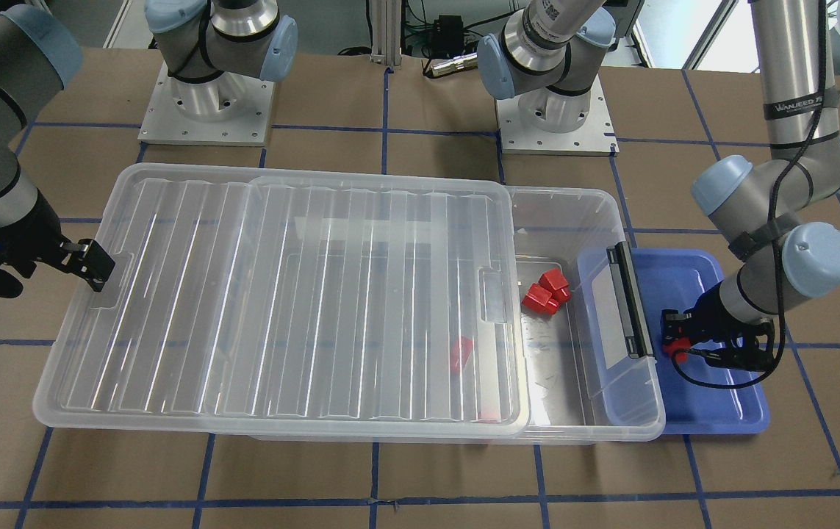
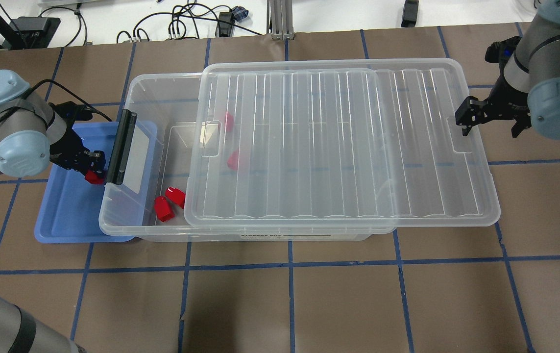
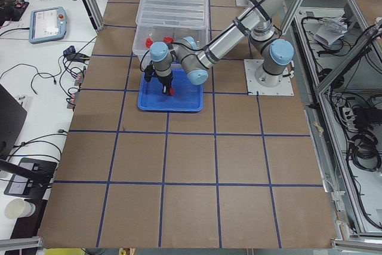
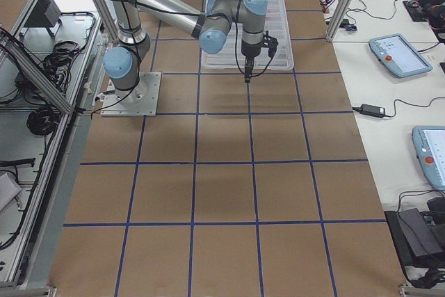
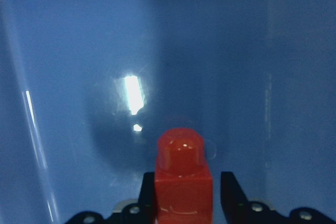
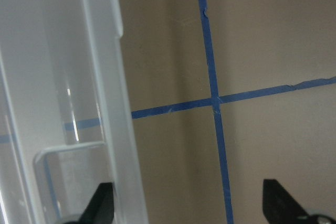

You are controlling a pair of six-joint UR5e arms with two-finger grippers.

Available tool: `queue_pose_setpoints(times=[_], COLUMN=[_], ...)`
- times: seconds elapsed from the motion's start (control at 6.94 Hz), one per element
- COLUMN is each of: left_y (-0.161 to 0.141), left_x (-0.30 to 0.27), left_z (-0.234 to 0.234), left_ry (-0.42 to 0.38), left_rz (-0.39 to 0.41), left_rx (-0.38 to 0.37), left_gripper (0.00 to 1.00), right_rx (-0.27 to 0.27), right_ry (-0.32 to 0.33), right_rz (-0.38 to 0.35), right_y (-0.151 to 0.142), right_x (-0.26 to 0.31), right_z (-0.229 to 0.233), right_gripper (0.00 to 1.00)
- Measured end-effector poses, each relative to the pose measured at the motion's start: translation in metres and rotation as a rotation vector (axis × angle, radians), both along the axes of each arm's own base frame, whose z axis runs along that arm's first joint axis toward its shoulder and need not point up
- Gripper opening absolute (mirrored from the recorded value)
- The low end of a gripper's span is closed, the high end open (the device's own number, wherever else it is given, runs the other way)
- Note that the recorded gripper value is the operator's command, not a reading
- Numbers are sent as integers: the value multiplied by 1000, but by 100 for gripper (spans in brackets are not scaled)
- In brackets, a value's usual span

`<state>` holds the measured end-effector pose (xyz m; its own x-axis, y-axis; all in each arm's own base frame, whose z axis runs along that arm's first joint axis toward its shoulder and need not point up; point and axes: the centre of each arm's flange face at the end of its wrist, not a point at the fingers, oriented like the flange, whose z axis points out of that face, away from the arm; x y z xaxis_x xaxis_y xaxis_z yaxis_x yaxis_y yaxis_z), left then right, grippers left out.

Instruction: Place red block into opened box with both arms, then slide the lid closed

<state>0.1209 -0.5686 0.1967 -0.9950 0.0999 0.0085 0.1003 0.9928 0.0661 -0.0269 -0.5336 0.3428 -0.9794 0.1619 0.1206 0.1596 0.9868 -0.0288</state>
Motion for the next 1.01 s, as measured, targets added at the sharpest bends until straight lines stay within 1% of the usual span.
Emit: queue_pose_setpoints(times=[0.14, 0.29, 0.58, 0.72, 1.01], left_y=[-4, -15, -36, -39, -38], left_x=[0, 4, 3, -14, -82], left_z=[18, 50, 134, 167, 206], left_ry=[-11, -9, 15, 20, 0], left_rz=[-5, -6, 4, 20, 57], left_rx=[-3, 7, 47, 59, 39], left_gripper=[1, 1, 1, 1, 1], right_rx=[1, 1, -1, -4, -5], right_ry=[-1, -1, 0, 1, 2], right_rz=[-14, -25, -31, -32, -38], right_y=[1, 1, 2, 2, 3], right_x=[-8, -13, -16, -17, -20], right_z=[0, 0, 1, 3, 4], right_gripper=[100, 100, 100, 100, 100])
